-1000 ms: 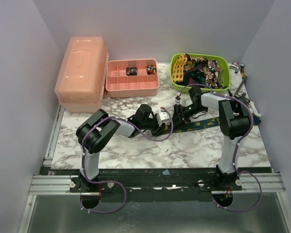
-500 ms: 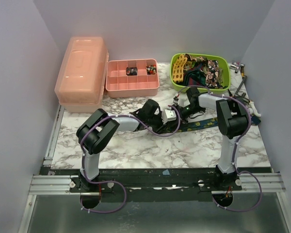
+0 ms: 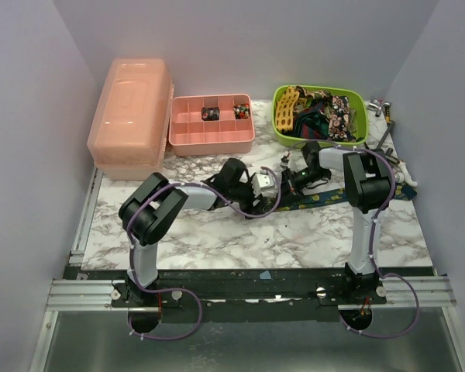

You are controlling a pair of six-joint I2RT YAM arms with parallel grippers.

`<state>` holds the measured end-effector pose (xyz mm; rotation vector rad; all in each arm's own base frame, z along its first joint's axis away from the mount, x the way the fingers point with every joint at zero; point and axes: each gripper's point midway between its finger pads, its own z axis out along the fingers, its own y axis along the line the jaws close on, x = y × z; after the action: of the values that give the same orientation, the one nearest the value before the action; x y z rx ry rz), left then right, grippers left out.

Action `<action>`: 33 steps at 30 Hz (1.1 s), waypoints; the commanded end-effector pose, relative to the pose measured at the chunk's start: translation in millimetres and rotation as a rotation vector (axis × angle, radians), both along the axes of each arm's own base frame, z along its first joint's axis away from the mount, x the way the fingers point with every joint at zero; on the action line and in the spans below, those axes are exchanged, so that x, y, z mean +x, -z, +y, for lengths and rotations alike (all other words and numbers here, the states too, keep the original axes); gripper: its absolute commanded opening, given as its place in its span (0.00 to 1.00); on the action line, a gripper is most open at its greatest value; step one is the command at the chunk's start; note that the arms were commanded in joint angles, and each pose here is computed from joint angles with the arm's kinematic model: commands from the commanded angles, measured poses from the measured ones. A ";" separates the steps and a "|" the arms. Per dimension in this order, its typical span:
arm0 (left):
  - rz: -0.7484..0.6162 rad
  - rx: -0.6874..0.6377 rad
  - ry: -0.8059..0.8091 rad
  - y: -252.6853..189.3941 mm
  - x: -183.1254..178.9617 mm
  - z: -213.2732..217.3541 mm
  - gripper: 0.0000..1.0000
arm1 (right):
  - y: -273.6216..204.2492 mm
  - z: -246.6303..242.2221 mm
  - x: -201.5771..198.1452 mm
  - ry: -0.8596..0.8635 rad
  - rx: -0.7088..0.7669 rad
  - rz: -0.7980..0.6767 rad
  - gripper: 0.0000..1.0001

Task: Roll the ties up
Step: Roll the tie at the center of the board.

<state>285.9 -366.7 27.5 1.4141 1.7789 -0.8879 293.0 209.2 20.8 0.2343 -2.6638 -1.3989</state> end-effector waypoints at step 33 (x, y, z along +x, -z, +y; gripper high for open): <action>0.002 0.132 0.043 49.9 -19.6 18.5 0.24 | -33.5 5.2 1.8 0.009 0.017 -0.123 0.69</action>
<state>284.7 -380.5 24.0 1.4323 1.6109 -0.8925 301.0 203.4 64.7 0.3325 -2.7555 -1.5024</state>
